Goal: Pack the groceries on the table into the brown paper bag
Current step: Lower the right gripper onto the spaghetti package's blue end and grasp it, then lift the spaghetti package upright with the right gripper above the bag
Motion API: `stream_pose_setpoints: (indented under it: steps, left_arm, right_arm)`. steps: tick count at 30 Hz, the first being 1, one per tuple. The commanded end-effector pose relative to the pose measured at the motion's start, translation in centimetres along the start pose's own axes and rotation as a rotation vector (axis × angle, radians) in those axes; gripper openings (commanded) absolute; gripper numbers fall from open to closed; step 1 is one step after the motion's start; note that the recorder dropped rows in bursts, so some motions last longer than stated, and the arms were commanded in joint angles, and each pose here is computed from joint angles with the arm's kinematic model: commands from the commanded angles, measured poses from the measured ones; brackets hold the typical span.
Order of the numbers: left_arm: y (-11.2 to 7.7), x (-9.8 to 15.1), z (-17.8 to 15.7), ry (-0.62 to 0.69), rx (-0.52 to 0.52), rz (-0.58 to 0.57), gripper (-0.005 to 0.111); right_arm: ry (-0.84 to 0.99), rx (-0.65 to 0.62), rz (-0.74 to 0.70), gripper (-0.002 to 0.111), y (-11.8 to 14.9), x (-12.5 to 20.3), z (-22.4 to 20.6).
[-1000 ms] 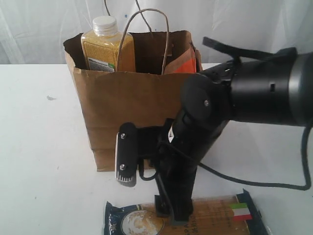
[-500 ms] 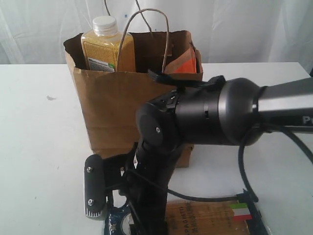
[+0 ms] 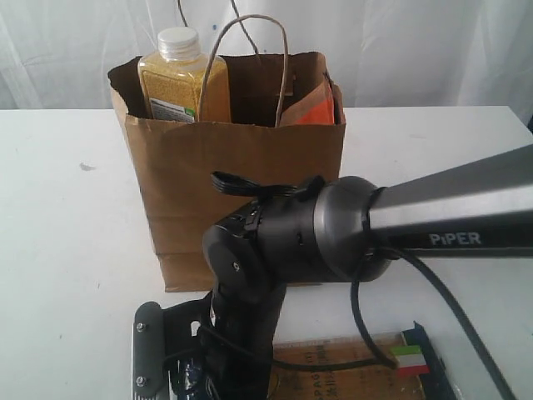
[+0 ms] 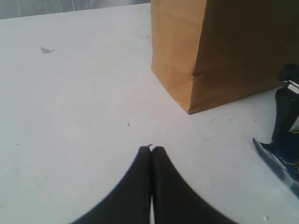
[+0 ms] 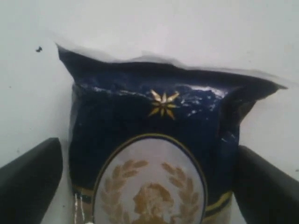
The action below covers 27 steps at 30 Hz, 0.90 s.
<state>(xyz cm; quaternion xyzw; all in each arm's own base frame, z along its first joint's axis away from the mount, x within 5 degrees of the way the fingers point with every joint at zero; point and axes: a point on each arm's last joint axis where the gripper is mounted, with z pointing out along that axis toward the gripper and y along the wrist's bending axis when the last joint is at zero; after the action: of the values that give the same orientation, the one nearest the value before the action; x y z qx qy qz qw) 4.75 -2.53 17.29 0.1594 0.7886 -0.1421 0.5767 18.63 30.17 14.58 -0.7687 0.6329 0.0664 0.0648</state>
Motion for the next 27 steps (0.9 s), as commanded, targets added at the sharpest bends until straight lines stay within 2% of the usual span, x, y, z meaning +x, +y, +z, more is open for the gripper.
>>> stream_pose_setpoints:
  steps: [1, 4, 6, 9, 10, 16, 27]
  left_arm:
    - [0.0, 0.2, 0.0, 0.006, 0.001, -0.009, 0.000]
    - [0.0, 0.2, 0.0, 0.006, 0.001, -0.009, 0.000]
    - [0.0, 0.2, 0.0, 0.006, 0.001, -0.009, 0.000]
    - [0.0, 0.2, 0.0, 0.006, 0.001, -0.009, 0.000]
    - [0.0, 0.2, 0.0, 0.006, 0.001, -0.009, 0.000]
    - [0.0, 0.2, 0.0, 0.006, 0.001, -0.009, 0.000]
    - [0.0, 0.2, 0.0, 0.006, 0.001, -0.009, 0.000]
  right_arm:
    - [0.054, 0.019, 0.050, 0.085, -0.3, 0.4, 0.4]
    - [0.073, 0.024, 0.103, 0.066, -0.3, 0.6, 0.5]
    - [0.084, 0.014, 0.150, 0.040, -0.2, 0.7, 0.5]
    - [0.084, 0.013, 0.180, 0.006, -0.2, 0.7, 0.5]
    - [0.083, 0.014, 0.183, 0.000, -0.2, 0.7, 0.5]
    - [-0.002, 0.092, 0.253, 0.000, -0.5, 0.2, -1.8]
    - [-0.274, 0.299, 0.416, 0.000, 0.7, 0.2, -12.1]
